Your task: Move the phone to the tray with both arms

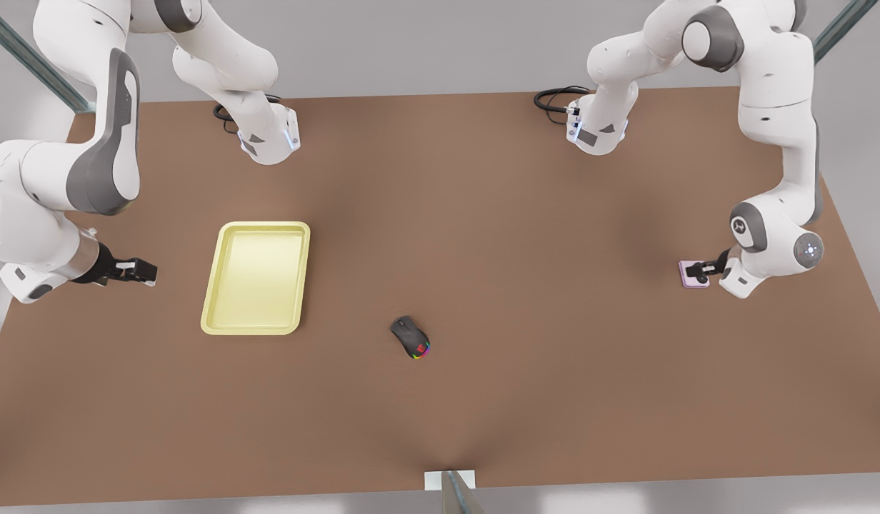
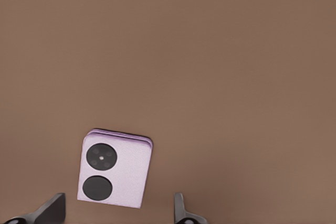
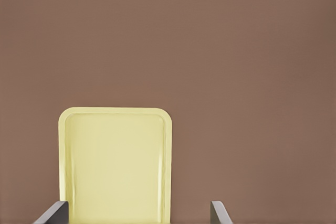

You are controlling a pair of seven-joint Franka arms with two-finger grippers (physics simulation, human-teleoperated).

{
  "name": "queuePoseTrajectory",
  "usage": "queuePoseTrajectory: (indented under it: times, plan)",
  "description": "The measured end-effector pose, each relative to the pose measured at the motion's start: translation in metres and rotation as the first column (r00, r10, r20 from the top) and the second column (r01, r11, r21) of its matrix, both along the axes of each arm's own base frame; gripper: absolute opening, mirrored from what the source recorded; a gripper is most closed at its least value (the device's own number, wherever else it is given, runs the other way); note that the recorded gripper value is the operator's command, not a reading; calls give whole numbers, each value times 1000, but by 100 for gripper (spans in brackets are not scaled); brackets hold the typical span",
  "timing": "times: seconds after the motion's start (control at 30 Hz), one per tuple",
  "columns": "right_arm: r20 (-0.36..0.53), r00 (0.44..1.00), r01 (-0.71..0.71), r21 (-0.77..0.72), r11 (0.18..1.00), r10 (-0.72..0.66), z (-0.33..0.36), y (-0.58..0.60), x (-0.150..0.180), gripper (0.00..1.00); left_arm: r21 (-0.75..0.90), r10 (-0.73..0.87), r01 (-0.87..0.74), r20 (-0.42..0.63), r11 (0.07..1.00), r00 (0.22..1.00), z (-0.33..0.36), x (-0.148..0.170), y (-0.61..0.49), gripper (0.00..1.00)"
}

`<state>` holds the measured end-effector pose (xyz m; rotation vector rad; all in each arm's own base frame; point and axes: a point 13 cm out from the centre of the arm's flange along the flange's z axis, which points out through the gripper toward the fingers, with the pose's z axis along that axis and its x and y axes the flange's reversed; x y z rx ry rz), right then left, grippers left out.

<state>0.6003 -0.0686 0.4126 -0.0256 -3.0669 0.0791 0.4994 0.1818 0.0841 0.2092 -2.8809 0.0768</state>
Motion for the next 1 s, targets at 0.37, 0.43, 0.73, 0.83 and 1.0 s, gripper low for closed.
queuePoseTrajectory:
  times: [0.37,0.43,0.73,0.83,1.0]
  plan:
    - [-5,1000,-4,0,1000,4,-2,-2,1,100,-3,-180,180,42,984,983,-36,0,11,100]
    - [-7,1000,-5,1,1000,5,-3,-2,1,100,-1,-192,192,52,981,980,-36,2,13,100]
    - [-10,1000,-7,1,1000,7,-5,-2,1,100,3,-217,218,67,976,974,-50,5,16,100]
    - [-11,1000,-8,1,1000,8,-5,-2,1,100,6,-213,213,68,977,975,-53,5,16,100]
    - [-13,1000,-9,2,1000,9,-6,-2,0,100,10,-196,196,70,981,978,-52,5,16,87]
